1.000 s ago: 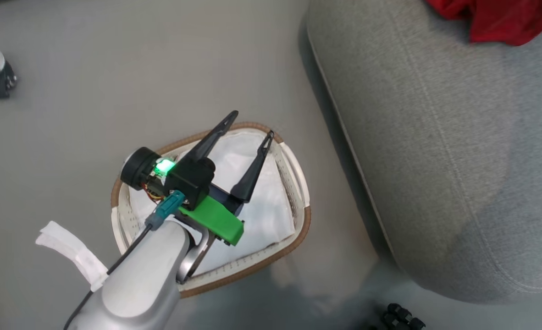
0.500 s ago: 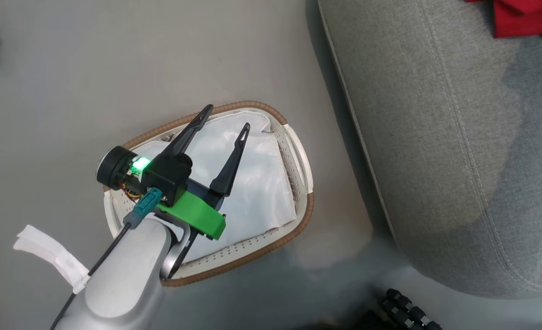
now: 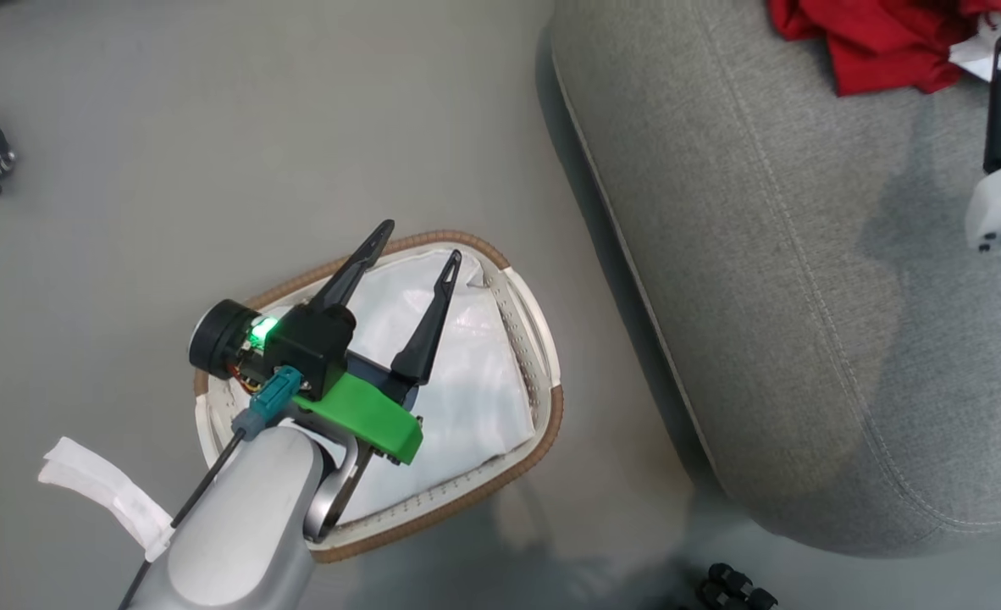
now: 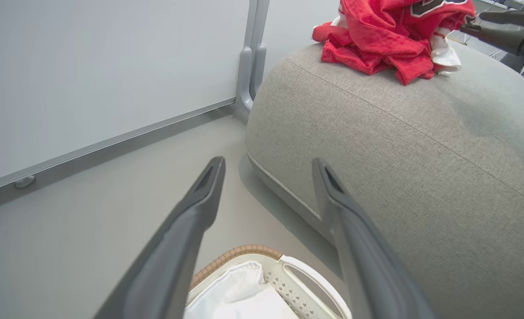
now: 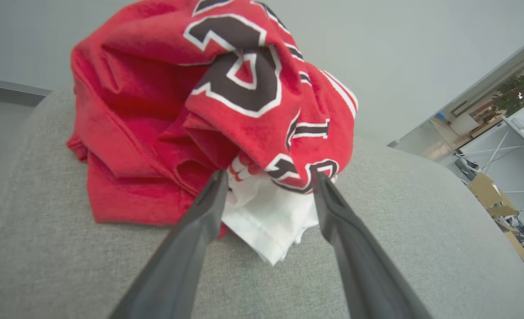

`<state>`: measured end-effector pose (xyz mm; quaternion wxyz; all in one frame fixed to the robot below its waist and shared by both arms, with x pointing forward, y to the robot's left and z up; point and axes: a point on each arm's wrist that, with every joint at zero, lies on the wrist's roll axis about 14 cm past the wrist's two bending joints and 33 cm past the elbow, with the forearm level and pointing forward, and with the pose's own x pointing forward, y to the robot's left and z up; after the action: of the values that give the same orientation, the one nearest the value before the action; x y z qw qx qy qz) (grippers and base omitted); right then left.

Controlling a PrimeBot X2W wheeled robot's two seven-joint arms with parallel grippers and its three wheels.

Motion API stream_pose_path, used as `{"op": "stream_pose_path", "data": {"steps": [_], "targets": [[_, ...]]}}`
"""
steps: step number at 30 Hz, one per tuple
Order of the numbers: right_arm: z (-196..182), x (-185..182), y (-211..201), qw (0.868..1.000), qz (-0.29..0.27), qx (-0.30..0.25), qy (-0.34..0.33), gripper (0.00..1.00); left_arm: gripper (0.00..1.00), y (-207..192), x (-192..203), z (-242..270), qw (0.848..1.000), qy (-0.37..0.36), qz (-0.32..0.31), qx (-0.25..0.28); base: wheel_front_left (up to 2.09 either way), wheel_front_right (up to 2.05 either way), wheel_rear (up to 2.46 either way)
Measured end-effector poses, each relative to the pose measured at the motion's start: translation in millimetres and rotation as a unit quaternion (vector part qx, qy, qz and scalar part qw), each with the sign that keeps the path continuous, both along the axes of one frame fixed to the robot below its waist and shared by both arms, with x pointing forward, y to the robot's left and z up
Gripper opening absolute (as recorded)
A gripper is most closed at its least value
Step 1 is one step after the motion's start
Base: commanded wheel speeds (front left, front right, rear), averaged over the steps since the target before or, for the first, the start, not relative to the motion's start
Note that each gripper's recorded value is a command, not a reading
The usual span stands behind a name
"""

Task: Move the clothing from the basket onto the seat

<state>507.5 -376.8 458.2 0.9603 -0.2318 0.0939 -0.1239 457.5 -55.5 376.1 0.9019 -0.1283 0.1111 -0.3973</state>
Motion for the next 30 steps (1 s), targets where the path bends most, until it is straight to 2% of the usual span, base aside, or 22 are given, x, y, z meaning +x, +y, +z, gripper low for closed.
{"op": "stream_pose_path", "data": {"steps": [3, 10, 17, 22, 26, 30], "targets": [[8, -6, 6, 1.000, 0.007, 0.002, -0.004, 1.00, 1.00, 0, 0, 15, 1.000, -0.010, 0.007, -0.005, 0.00, 0.00, 0.00], [50, -3, 28, 0.998, 0.040, 0.008, -0.055, 1.00, 1.00, 14, 4, 58, 0.998, -0.038, 0.052, -0.026, 0.00, 0.00, 0.00], [86, 4, 84, 0.988, 0.096, 0.051, -0.114, 1.00, 1.00, 56, 2, 87, 0.989, -0.052, 0.132, -0.034, 0.00, 0.00, 0.00], [95, -2, 130, 0.976, 0.134, 0.099, -0.141, 1.00, 1.00, 106, -5, 92, 0.977, -0.051, 0.208, -0.024, 0.00, 0.00, 0.00], [90, -12, 171, 0.966, 0.170, 0.133, -0.140, 1.00, 1.00, 152, -20, 88, 0.961, -0.042, 0.274, -0.009, 0.00, 0.00, 0.00], [82, -28, 195, 0.959, 0.186, 0.166, -0.138, 1.00, 1.00, 194, -40, 84, 0.943, -0.035, 0.332, 0.002, 0.00, 0.00, 0.00]]}}
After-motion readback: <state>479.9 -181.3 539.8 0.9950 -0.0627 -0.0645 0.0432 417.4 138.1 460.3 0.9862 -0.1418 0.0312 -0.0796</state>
